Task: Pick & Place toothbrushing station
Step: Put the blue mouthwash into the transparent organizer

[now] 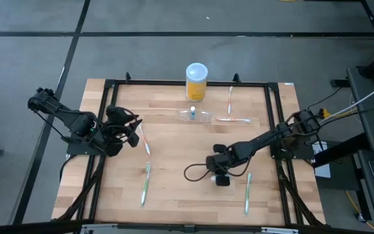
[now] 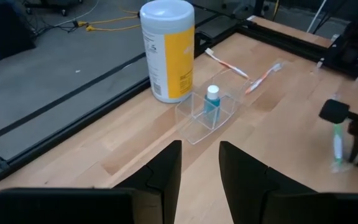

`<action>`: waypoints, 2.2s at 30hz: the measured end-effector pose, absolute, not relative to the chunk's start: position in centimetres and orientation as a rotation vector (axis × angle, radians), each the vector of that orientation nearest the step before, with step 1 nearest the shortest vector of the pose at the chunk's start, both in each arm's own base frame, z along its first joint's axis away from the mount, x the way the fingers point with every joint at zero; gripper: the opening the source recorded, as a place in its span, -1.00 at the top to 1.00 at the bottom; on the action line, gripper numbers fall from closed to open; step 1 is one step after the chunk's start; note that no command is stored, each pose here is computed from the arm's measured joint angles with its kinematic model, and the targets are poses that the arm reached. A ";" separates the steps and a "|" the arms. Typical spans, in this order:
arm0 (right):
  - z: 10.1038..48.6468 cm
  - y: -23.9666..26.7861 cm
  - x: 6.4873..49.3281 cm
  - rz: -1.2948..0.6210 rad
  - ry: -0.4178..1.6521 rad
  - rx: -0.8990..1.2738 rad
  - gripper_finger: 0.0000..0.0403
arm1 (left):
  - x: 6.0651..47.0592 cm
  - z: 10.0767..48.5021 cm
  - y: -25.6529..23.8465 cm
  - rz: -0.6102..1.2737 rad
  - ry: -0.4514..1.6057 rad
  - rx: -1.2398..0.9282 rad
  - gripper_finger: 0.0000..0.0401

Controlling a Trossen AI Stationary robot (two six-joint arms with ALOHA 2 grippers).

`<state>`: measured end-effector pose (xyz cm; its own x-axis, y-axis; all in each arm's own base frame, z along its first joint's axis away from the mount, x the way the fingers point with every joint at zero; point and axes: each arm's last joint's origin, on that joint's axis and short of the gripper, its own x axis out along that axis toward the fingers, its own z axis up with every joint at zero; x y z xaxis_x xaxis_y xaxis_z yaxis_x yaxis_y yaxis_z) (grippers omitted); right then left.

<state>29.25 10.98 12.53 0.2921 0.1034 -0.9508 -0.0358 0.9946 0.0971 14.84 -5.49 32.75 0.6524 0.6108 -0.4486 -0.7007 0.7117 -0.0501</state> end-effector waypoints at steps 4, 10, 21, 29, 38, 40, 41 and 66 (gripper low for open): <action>12.2 11.3 28.1 0.021 1.277 0.136 0.70 | 15.0 32.9 -5.6 0.745 0.405 -0.249 0.48; 13.3 12.3 26.3 -0.028 1.285 0.142 0.70 | 15.0 32.9 -5.6 0.746 0.401 -0.250 0.48; 19.4 11.7 25.3 -0.055 1.036 0.253 0.69 | 16.3 32.5 -6.3 0.746 0.387 -0.232 0.48; 18.8 13.1 25.5 0.108 1.084 0.297 0.46 | 17.2 32.0 -6.8 0.752 0.404 -0.210 0.48; 17.3 12.7 26.7 0.047 1.097 0.337 -0.12 | 17.6 31.8 -7.0 0.746 0.407 -0.201 0.48; 16.7 12.8 26.8 0.041 1.118 0.337 -0.16 | 17.6 31.8 -7.0 0.745 0.407 -0.200 0.48; 16.4 12.8 26.9 0.039 1.128 0.334 -0.16 | 17.6 31.8 -7.0 0.745 0.408 -0.199 0.48; 12.4 13.5 28.0 -0.016 1.200 0.325 -0.02 | 17.5 31.8 -7.0 0.725 0.430 -0.189 0.48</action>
<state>27.99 13.46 12.40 0.3683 0.1586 -0.9161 0.1834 0.9536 0.2388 17.51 -7.00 31.83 0.6663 0.6003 -0.4424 -0.6764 0.7363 -0.0196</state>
